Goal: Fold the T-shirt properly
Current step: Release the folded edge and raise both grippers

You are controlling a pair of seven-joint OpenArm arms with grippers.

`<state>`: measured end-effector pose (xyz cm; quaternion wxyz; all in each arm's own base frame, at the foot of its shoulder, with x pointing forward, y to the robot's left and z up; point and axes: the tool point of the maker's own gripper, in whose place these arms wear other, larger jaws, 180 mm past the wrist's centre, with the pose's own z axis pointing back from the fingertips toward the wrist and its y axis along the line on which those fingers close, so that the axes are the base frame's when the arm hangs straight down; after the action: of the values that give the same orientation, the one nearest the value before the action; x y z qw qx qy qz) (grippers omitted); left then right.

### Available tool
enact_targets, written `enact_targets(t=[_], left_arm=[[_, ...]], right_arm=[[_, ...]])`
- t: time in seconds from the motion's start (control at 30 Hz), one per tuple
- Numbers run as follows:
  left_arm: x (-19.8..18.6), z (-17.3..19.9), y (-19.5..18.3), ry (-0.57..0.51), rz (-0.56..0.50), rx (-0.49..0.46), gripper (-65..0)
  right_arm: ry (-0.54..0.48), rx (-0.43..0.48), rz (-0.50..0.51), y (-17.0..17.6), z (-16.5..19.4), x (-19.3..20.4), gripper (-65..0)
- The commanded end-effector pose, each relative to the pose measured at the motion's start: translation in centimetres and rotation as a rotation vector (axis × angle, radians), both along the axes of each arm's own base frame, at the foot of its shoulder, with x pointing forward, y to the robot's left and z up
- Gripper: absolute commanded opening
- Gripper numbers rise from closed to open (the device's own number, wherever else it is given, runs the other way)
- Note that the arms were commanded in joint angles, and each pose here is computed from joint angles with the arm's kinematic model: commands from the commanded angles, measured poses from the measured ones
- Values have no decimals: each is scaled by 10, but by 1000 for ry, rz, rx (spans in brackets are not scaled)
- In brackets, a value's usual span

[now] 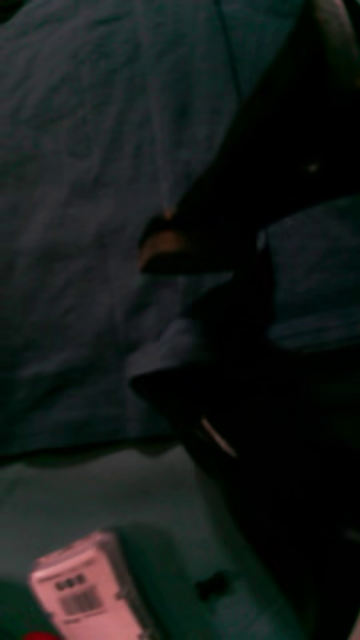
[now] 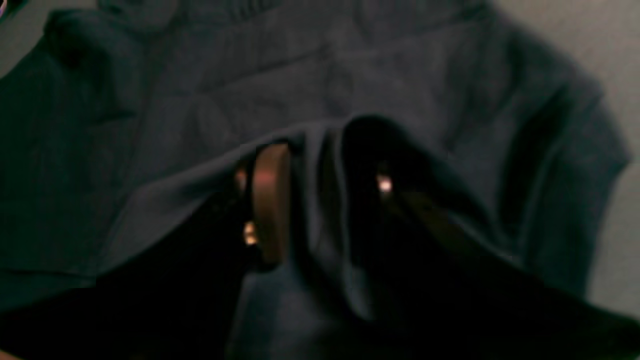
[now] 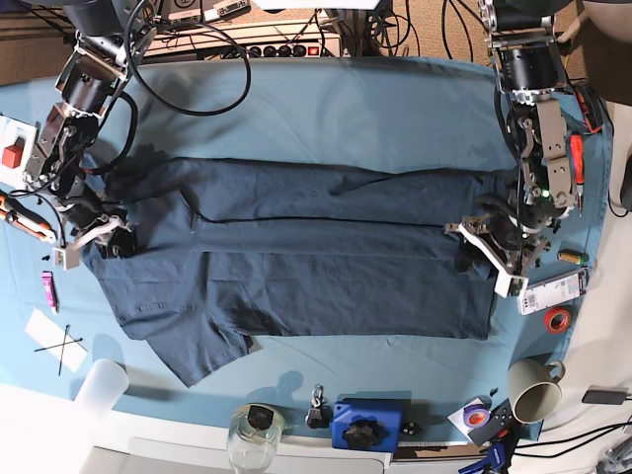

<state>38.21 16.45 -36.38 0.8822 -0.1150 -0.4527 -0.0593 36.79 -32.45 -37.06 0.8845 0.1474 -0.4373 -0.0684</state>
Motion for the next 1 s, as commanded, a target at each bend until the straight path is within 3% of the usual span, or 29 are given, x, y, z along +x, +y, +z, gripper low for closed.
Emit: enact_targets(t=[0.0,0.17,0.3,0.47,0.7,0.87,0.97], left_arm=[[11,17,3,-40,1,4,-328],[13,18,14,60,53,29,-328],[12,34,24,85,90,16,-328],[5,50,37,67,125,-78,-328],[-30,53,27,50,25,-259,-328],[-70,67,14,-10,-69,-228,-328],[-99,75,6,-20,-106,-171,-328]], right_arm=[[-64,-4,-8,-11,26,12,-426],[-89,90,8,-13,47,12,-426],[-120,104,-3,-21,65,10,-426],[-204,107,-41,-39,101,2,-426],[-176,108,-109,-65,104,-22,-426],[-44,136,-22,-58,91,-46,-409],[-85,144,-12,-63,105,-48,-388]])
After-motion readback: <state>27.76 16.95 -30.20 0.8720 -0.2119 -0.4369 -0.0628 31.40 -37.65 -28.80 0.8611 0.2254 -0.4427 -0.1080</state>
